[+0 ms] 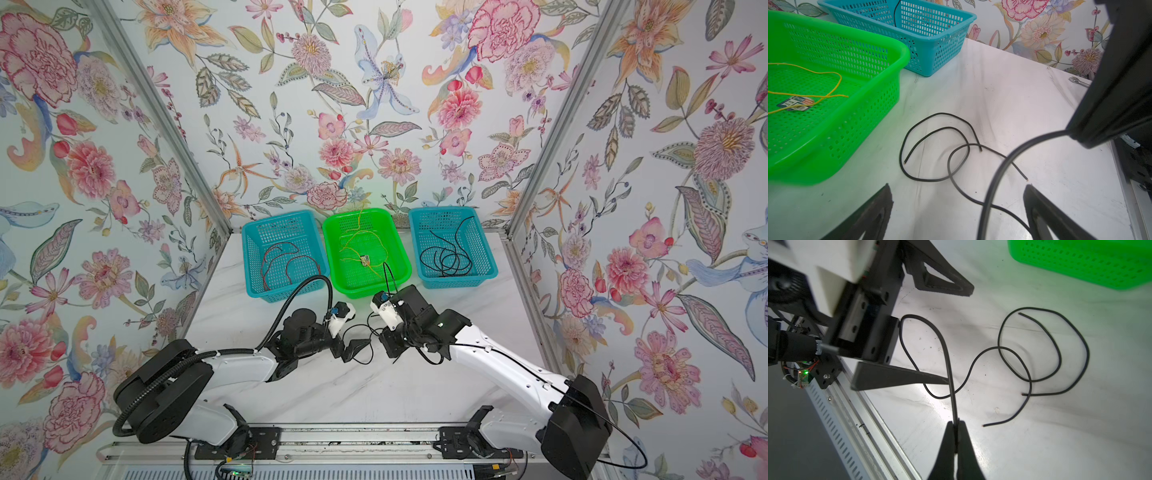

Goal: Untangle and sort cables by color
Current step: Pick up the cable from the center of the table, then place the cable in the container.

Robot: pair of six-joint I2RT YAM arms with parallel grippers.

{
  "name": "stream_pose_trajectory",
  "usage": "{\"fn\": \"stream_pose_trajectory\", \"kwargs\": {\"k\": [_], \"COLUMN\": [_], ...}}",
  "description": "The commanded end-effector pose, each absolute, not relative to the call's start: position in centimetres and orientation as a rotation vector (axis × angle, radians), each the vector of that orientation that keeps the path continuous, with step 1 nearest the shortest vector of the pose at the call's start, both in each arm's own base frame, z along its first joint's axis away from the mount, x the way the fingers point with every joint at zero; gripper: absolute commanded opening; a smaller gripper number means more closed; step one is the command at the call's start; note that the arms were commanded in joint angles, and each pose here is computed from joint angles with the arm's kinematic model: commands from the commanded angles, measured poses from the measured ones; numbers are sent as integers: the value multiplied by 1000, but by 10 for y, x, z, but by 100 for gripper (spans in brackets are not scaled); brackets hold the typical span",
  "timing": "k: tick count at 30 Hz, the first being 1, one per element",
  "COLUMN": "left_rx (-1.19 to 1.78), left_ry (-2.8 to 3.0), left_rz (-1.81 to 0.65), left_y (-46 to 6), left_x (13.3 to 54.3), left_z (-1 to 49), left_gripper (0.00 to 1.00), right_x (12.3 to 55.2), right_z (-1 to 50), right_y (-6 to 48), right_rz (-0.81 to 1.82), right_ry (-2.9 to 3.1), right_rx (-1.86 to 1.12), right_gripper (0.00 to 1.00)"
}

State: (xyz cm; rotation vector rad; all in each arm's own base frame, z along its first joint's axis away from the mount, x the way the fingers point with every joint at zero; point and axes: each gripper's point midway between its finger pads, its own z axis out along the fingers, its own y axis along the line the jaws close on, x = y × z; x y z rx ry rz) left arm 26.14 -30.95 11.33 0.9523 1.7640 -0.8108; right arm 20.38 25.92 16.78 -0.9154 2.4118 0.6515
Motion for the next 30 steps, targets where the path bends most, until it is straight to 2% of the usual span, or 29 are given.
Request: {"fn": "stream_pose_trajectory", "kwargs": {"k": [1,18,23,30], "left_rx": [949,960,954,953], "left_ry": [1705,1760,1752,1727], "left_rz": [-838,-881,-891,-878], "left_y": [-321,-327,-326,-321], "left_x": [266,264,262,258], "left_z": [126,90,92,108], "left_gripper": [99,93,93,93], "right_x": [200,213,258,351], "right_z": [204,436,478,509], "right_y": [260,238,210,158], "right_rz": [723,917,718,492], "right_ry": [2351,1785,1744,1744], "right_rx": [-898,-758,-588,-349], "right_gripper": [1,0,0,0]}}
